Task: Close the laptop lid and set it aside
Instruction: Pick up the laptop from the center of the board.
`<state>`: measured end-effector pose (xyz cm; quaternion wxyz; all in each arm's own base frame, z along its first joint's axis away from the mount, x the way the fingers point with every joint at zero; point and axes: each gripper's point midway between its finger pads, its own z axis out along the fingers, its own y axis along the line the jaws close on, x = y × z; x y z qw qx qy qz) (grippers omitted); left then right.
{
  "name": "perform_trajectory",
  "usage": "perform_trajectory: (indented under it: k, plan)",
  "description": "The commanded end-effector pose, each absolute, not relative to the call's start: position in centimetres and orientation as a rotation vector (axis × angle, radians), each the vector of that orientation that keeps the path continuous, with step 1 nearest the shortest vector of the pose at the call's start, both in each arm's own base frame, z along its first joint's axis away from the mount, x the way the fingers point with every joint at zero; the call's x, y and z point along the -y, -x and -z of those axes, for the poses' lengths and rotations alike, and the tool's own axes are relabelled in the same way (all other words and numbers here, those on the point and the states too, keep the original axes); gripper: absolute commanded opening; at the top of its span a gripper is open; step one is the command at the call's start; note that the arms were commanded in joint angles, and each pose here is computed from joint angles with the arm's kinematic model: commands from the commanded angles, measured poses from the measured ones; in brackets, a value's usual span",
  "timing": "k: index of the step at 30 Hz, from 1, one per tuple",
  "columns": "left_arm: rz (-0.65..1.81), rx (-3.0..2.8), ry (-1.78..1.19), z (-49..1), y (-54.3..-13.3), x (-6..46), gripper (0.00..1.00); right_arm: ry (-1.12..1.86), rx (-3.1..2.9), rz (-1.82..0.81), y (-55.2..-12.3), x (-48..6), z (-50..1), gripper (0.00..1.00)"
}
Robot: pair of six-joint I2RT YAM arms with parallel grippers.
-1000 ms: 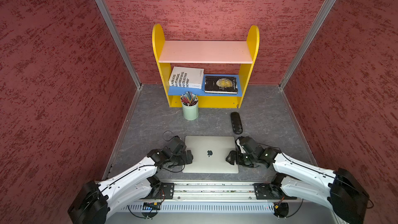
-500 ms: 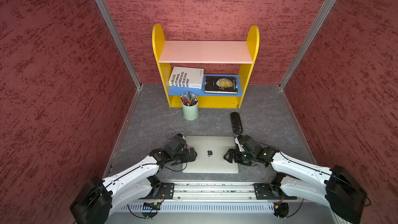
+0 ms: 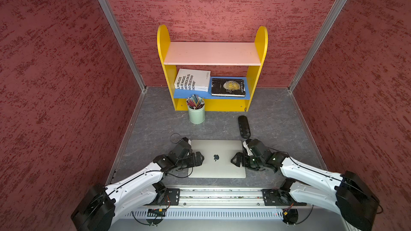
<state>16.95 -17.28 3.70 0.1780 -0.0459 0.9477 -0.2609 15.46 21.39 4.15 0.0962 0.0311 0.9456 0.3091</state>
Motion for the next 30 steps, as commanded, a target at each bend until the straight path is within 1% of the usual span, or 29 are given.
perform_trajectory:
  k: [1,14,30]
  plan:
    - [0.774,-2.773,0.148,-1.8,-14.8,17.0,1.00,-0.099,-2.849,-0.955,-14.3,-21.4,-2.8,0.98]
    - [0.947,-2.686,0.168,-3.4,-15.1,17.6,1.00,-0.109,-2.824,-1.008,-14.6,-22.0,-3.0,0.98]
    - [1.182,-2.545,0.135,-6.3,-15.6,18.9,0.93,-0.076,-2.840,-1.036,-14.9,-23.0,-3.1,0.97]
